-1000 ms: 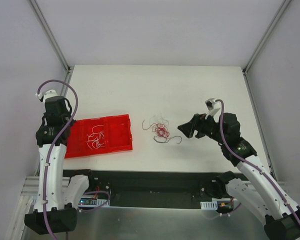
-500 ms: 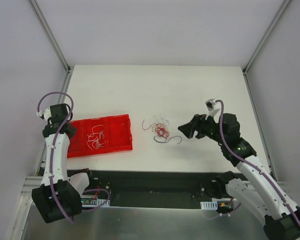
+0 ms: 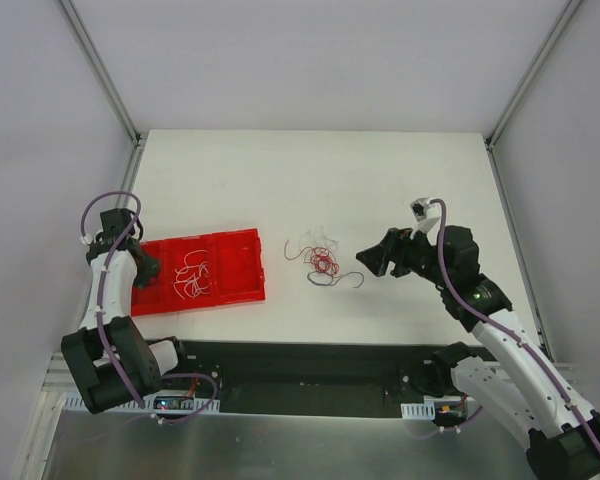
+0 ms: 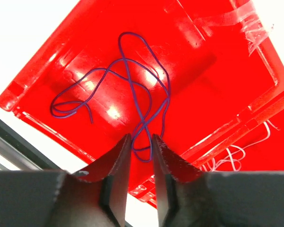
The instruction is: Untangle the cables
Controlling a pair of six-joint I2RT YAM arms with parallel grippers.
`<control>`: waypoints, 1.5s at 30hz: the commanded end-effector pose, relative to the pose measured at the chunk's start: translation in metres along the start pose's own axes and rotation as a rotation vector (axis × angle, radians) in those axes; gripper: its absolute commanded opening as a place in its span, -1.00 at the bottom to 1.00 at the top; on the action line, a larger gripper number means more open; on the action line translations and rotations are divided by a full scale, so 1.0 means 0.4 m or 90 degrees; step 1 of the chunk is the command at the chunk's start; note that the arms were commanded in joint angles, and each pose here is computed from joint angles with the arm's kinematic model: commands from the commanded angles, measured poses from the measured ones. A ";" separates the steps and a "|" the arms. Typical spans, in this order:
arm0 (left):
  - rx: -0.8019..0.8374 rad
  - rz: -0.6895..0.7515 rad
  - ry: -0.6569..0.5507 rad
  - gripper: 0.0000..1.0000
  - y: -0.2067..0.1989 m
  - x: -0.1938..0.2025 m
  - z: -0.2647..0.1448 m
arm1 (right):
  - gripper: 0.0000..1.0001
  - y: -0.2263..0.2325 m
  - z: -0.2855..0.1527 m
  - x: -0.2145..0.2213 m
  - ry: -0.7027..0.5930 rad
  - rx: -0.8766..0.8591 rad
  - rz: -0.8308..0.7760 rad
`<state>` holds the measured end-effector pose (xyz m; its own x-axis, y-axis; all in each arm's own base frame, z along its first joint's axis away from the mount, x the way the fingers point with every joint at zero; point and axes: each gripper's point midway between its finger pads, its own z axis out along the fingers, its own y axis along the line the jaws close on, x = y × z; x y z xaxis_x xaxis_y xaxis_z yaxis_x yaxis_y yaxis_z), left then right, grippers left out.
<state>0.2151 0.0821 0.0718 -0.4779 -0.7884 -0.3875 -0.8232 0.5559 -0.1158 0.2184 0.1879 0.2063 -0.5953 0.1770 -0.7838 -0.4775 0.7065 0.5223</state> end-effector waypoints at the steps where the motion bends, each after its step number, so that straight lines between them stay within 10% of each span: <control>1: 0.026 -0.029 -0.040 -0.09 -0.012 -0.032 -0.034 | 0.51 0.013 -0.001 -0.018 -0.002 -0.011 -0.005; 10: 0.201 -0.012 -0.127 0.82 -0.113 -0.083 -0.205 | 0.51 -0.025 0.002 0.003 0.020 0.036 0.005; 15: 0.361 0.122 -0.146 0.77 -0.257 -0.016 -0.315 | 0.50 -0.086 0.018 0.066 0.084 0.104 0.042; 25: 0.674 0.513 0.080 0.47 -0.544 0.446 -0.407 | 0.25 -0.160 0.069 0.182 0.225 0.205 0.106; 33: 0.678 0.611 0.218 0.18 -0.567 0.649 -0.387 | 0.16 -0.110 0.191 0.179 0.200 0.147 0.023; 45: 0.686 0.599 0.253 0.31 -0.484 0.672 -0.383 | -0.21 -0.074 0.347 0.136 0.178 0.073 -0.055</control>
<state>0.2049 -0.2764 0.1137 -0.9032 0.0666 -0.4241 0.3405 0.7129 -0.6131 0.2690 0.2457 0.0800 -0.7960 -0.0495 -0.6033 -0.3681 0.8308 0.4175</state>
